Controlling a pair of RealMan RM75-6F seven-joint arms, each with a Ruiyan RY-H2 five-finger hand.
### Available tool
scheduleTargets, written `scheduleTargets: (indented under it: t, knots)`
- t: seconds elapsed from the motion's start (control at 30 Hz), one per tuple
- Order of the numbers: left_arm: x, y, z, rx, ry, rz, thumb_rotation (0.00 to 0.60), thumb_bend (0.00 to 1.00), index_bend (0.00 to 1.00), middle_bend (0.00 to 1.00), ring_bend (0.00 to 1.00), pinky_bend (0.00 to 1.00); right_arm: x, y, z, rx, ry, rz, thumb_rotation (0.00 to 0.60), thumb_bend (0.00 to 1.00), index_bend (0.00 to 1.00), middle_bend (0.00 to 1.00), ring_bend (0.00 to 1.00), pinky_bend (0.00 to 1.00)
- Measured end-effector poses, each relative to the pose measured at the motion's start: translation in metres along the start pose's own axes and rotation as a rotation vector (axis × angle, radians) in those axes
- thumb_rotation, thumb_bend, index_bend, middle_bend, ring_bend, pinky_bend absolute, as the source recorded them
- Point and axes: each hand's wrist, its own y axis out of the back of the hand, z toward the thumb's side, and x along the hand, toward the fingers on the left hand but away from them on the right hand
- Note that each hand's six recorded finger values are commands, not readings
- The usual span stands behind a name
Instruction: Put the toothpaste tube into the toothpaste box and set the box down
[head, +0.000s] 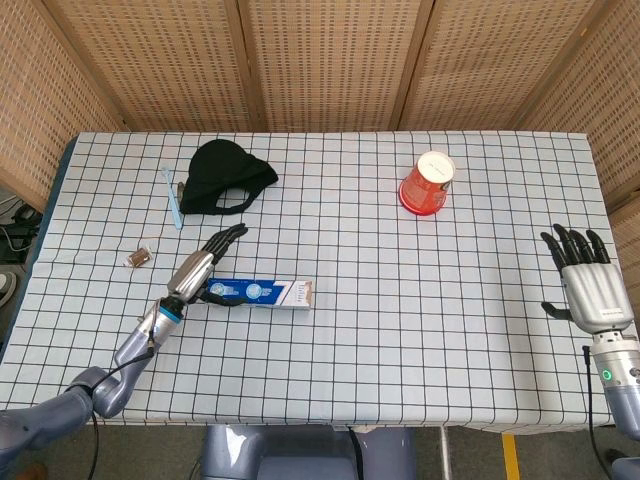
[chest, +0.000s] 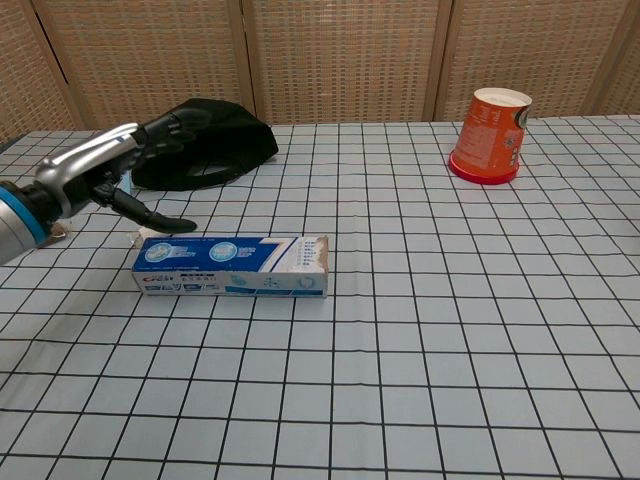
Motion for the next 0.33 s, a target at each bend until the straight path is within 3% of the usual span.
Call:
scheduleTargets:
  t: [0.2, 0.33]
  knots:
    - [-0.042, 0.047, 0.007, 0.223, 0.078, 0.106, 0.6, 0.0, 0.0, 0.0, 0.0, 0.0, 0.032, -0.001, 0.0, -0.037, 0.011, -0.055, 0.6, 0.0, 0.02, 0.0, 0.0, 0.0]
    - [-0.087, 0.079, 0.014, 0.37, 0.217, 0.156, 0.6, 0.0, 0.0, 0.0, 0.0, 0.0, 0.051, -0.007, 0.003, -0.059, 0.021, -0.065, 0.6, 0.0, 0.0, 0.0, 0.0, 0.0]
